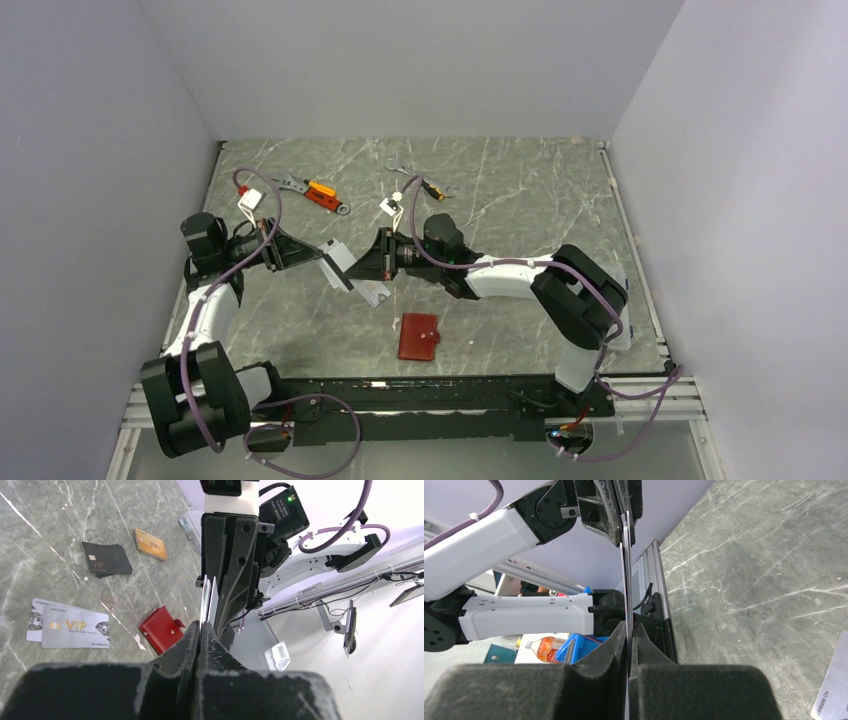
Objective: Put the credit cards into the card holder
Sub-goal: Place the credit card at the center of the board.
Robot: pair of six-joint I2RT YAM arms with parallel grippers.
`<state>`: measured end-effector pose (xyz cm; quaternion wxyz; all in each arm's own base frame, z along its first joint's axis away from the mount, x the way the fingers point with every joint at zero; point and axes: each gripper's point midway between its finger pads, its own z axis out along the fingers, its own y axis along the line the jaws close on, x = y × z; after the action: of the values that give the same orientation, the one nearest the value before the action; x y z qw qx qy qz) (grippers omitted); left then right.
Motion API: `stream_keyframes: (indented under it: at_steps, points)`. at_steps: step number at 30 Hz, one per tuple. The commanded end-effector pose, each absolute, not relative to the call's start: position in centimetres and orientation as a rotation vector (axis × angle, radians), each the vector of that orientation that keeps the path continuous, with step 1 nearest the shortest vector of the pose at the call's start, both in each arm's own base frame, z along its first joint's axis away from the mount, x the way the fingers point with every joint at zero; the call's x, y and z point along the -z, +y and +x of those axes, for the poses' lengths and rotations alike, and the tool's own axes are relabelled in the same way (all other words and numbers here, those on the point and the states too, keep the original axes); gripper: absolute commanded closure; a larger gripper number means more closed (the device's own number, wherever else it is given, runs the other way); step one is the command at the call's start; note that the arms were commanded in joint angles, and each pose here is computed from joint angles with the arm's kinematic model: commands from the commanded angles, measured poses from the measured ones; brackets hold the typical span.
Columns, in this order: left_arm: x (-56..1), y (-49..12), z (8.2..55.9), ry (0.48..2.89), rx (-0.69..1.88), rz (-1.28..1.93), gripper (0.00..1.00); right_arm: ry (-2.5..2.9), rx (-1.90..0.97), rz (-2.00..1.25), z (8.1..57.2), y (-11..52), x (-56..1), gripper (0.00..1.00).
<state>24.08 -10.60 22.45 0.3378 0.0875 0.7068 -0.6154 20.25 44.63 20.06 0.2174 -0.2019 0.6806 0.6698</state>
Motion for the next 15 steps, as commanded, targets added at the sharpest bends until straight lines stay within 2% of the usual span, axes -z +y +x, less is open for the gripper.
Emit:
stream_keyframes:
  at_steps: [1,15]
  points:
    - [-23.4,-8.2,26.4,1.781,1.37,0.221,0.99,1.954,-1.843,-0.552,20.3,42.4,-18.9,0.98]
    - [-22.2,-6.1,27.7,1.834,1.226,0.114,0.98,2.011,-1.803,-0.476,21.4,41.0,-16.9,0.98]
